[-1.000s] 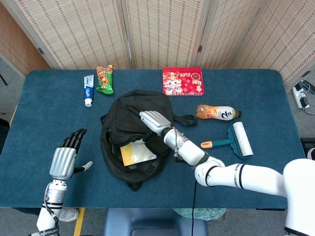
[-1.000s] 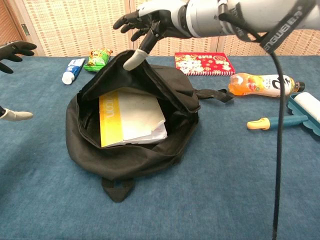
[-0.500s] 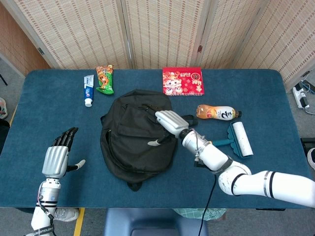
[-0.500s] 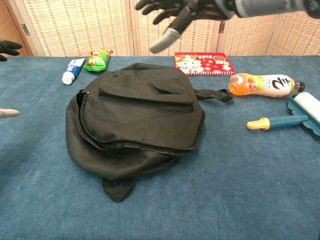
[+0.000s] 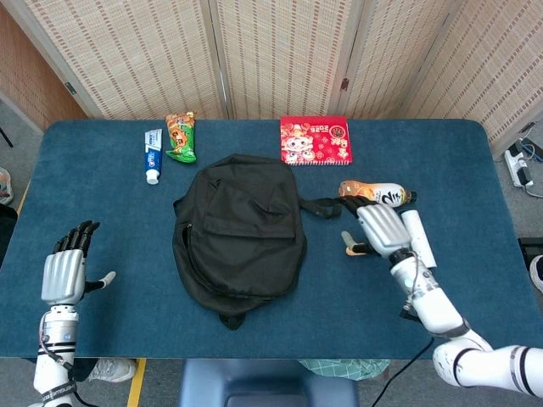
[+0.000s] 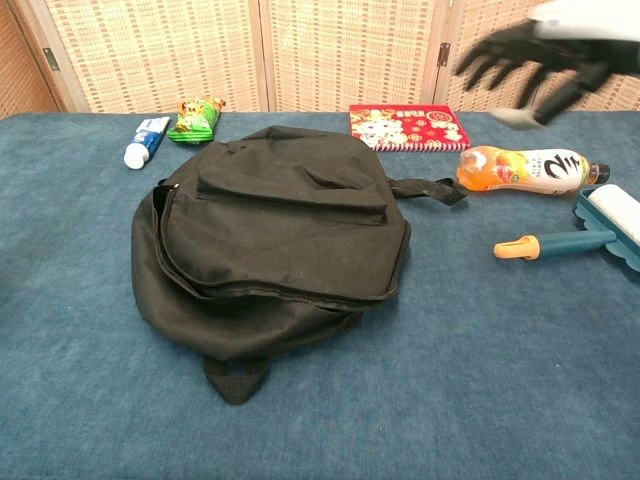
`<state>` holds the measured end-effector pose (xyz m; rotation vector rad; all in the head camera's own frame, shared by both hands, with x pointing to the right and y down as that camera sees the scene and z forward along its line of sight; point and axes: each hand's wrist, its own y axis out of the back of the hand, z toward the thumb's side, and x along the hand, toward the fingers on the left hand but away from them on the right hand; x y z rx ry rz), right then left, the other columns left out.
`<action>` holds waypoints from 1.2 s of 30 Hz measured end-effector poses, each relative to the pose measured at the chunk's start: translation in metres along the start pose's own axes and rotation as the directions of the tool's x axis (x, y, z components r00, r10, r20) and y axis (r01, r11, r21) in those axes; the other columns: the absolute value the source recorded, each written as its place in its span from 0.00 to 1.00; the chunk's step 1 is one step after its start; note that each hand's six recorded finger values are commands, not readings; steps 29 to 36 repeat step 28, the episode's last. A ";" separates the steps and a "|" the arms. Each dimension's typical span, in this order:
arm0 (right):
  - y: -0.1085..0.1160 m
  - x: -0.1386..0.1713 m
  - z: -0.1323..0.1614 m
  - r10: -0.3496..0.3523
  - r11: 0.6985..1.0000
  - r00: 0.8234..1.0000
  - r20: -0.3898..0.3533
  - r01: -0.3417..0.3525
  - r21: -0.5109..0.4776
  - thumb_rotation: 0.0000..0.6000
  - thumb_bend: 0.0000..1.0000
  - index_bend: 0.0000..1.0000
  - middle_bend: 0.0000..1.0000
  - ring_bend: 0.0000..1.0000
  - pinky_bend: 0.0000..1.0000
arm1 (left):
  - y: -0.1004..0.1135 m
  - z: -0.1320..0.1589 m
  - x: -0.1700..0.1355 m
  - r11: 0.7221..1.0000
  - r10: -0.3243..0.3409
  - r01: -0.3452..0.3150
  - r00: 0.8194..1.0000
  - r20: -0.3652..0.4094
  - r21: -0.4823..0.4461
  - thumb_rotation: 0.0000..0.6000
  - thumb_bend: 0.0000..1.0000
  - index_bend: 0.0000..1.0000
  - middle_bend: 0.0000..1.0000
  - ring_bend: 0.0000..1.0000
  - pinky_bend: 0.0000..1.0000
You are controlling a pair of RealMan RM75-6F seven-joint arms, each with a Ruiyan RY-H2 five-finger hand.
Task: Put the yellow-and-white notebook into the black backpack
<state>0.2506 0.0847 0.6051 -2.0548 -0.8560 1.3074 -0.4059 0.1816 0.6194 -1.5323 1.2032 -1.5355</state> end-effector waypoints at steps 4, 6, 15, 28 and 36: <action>-0.003 0.040 -0.046 -0.053 0.998 0.994 0.099 0.050 0.042 1.00 0.42 0.10 0.22 0.14 0.18 | 0.004 -0.015 -0.003 0.999 0.003 -0.002 1.000 -0.027 0.046 1.00 0.05 0.18 0.16 0.16 0.22; -0.004 0.056 -0.062 -0.079 0.996 0.987 0.137 0.072 0.057 1.00 0.33 0.06 0.21 0.12 0.18 | 0.005 -0.020 -0.007 0.999 0.004 -0.002 0.999 -0.040 0.048 1.00 0.05 0.18 0.16 0.16 0.21; -0.004 0.133 -0.117 -0.211 0.977 0.943 0.256 0.194 0.088 1.00 0.25 0.02 0.16 0.05 0.11 | 0.013 -0.029 -0.033 0.998 0.021 -0.018 0.999 -0.039 0.063 1.00 0.05 0.18 0.16 0.15 0.18; -0.015 0.179 -0.140 -0.279 0.958 0.919 0.280 0.248 0.141 1.00 0.25 0.03 0.16 0.05 0.11 | 0.025 -0.029 -0.060 0.995 0.051 -0.052 0.999 0.018 0.081 1.00 0.05 0.18 0.16 0.15 0.16; -0.015 0.179 -0.140 -0.279 0.958 0.919 0.280 0.248 0.141 1.00 0.25 0.03 0.16 0.05 0.11 | 0.025 -0.029 -0.060 0.995 0.051 -0.052 0.999 0.018 0.081 1.00 0.05 0.18 0.16 0.15 0.16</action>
